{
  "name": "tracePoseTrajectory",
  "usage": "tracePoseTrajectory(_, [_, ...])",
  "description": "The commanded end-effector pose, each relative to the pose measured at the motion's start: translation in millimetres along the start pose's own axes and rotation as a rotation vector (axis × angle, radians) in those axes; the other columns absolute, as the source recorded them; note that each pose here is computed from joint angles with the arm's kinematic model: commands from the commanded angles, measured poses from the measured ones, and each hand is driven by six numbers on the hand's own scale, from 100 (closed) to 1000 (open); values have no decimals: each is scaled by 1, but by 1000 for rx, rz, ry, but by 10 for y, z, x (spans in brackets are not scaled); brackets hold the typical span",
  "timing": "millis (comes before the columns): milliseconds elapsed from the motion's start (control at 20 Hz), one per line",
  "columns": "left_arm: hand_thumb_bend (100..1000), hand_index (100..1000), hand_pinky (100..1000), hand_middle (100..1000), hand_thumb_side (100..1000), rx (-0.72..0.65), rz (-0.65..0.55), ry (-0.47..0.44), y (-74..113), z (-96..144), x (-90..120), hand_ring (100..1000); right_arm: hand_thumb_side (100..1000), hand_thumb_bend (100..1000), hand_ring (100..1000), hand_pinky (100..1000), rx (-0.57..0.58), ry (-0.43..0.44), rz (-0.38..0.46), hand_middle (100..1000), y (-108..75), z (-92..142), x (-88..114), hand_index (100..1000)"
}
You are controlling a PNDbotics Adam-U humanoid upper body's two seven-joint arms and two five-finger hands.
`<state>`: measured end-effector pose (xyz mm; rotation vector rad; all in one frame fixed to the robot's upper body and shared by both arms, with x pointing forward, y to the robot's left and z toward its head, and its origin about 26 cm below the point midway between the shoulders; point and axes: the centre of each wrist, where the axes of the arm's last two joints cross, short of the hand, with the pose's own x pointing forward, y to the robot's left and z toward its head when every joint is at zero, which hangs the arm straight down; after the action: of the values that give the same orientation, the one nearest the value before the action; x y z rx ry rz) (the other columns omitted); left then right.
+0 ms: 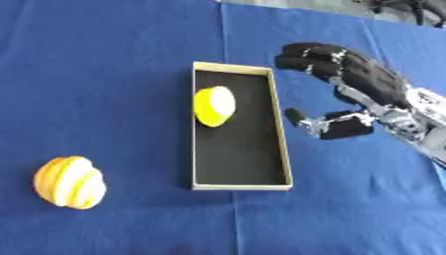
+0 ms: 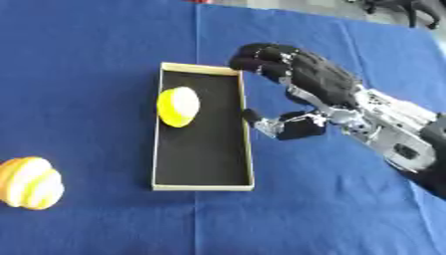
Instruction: Pick up objects on the table and place them in the box.
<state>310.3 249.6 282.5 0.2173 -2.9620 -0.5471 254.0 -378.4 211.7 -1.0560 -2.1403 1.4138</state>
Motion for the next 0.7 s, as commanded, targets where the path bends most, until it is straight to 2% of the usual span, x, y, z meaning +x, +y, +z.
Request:
tracePoseTrajectory(50, [100,881,932,744,579,-12,-51,-10,115,-19,37,737,281,148,923,817,-92,2,2,846,-199,34,-76,939])
tracePoseTrajectory(350, [100,881,918,745,571,-38,-138,38,242,45,37,735,317,100,924,815,-199,71,-28,847,-177,357,-109,922])
tracePoseTrajectory(550, [100,885,891,747,565,-110,-266,78,406,16,60,736,377,100,920,813,-308,104,-40,839,-106,629,-83,904])
tracePoseTrajectory(700, [100,886,873,748,542,-194,-384,147,538,1,85,736,424,100,918,811,-362,125,-56,832,-22,827,-29,901])
